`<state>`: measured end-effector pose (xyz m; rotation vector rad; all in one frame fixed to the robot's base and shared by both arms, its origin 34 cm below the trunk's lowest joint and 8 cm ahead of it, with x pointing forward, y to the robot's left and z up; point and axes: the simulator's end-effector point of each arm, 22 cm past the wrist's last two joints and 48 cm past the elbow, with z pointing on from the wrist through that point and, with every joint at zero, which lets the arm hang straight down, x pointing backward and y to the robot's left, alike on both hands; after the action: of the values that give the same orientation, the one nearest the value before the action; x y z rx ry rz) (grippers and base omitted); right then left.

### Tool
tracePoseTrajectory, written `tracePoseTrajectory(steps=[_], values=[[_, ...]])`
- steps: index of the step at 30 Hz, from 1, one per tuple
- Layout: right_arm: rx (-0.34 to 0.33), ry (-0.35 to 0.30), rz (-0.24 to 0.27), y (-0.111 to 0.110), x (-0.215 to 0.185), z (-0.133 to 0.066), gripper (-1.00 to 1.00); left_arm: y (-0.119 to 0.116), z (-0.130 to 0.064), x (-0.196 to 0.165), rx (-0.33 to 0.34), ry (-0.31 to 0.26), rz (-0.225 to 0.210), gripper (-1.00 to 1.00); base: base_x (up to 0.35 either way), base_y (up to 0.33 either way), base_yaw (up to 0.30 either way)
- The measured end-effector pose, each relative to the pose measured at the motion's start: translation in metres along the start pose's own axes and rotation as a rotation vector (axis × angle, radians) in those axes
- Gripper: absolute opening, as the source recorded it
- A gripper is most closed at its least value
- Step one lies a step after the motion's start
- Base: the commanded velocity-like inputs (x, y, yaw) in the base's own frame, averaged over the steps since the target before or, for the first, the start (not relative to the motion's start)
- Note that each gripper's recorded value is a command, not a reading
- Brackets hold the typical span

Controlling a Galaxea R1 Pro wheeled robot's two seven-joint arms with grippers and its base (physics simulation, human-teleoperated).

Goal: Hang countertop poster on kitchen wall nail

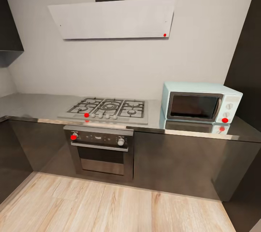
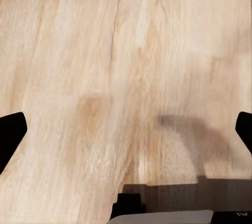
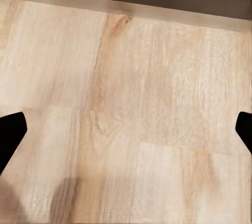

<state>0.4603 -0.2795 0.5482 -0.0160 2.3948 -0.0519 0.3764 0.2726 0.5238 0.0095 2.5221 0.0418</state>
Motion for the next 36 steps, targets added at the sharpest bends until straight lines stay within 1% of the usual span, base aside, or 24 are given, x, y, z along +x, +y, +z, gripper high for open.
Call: tracePoseTrajectory(steps=[1, 2, 3, 4, 6, 8, 11, 17, 36], values=[[0.007, -0.032, -0.007, -0.0064, -0.008, -0.0002, 1.0, 0.0024, -0.0002, -0.0093, -0.003, -0.04, 0.001, 1.0, 0.0, 0.0, 0.0], [0.011, -0.048, -0.013, -0.0109, -0.0103, -0.0013, 1.0, 0.0038, -0.0009, -0.007, -0.005, -0.063, 0.001, 1.0, 0.0, 0.0, 0.0], [0.012, -0.05, -0.013, -0.0115, -0.0104, -0.0016, 1.0, 0.0039, -0.0011, -0.0056, -0.005, -0.068, 0.001, 1.0, 0.0, 0.0, 0.0], [0.013, -0.054, -0.016, -0.0128, -0.0103, -0.0022, 1.0, 0.0042, -0.0021, -0.005, -0.005, -0.091, 0.001, 1.0, 0.0, 0.0, 0.0], [0.013, -0.054, -0.017, -0.0132, -0.0092, -0.0024, 1.0, 0.0043, -0.0025, -0.0054, -0.006, -0.103, 0.001, 1.0, 0.0, 0.0, 0.0], [0.013, -0.05, -0.017, -0.0134, -0.0069, -0.0026, 1.0, 0.0045, -0.0027, -0.0054, -0.006, -0.107, 0.001, 1.0, 0.0, 0.0, 0.0], [0.013, -0.04, -0.01, -0.0122, -0.0016, -0.0029, 1.0, 0.0057, -0.0031, -0.0051, -0.009, -0.113, -0.003, 1.0, 0.0, 0.0, 0.232], [0.014, -0.039, -0.004, -0.0112, -0.0013, -0.0029, 1.0, 0.0062, -0.0031, -0.0049, -0.011, -0.113, -0.004, 1.0, 0.0, 0.0, 0.277], [0.008, -0.038, -0.005, -0.0077, -0.0005, -0.0029, 1.0, 0.0067, -0.0032, -0.0004, -0.013, -0.103, -0.006, 1.0, 0.0, 0.0, 0.288]])
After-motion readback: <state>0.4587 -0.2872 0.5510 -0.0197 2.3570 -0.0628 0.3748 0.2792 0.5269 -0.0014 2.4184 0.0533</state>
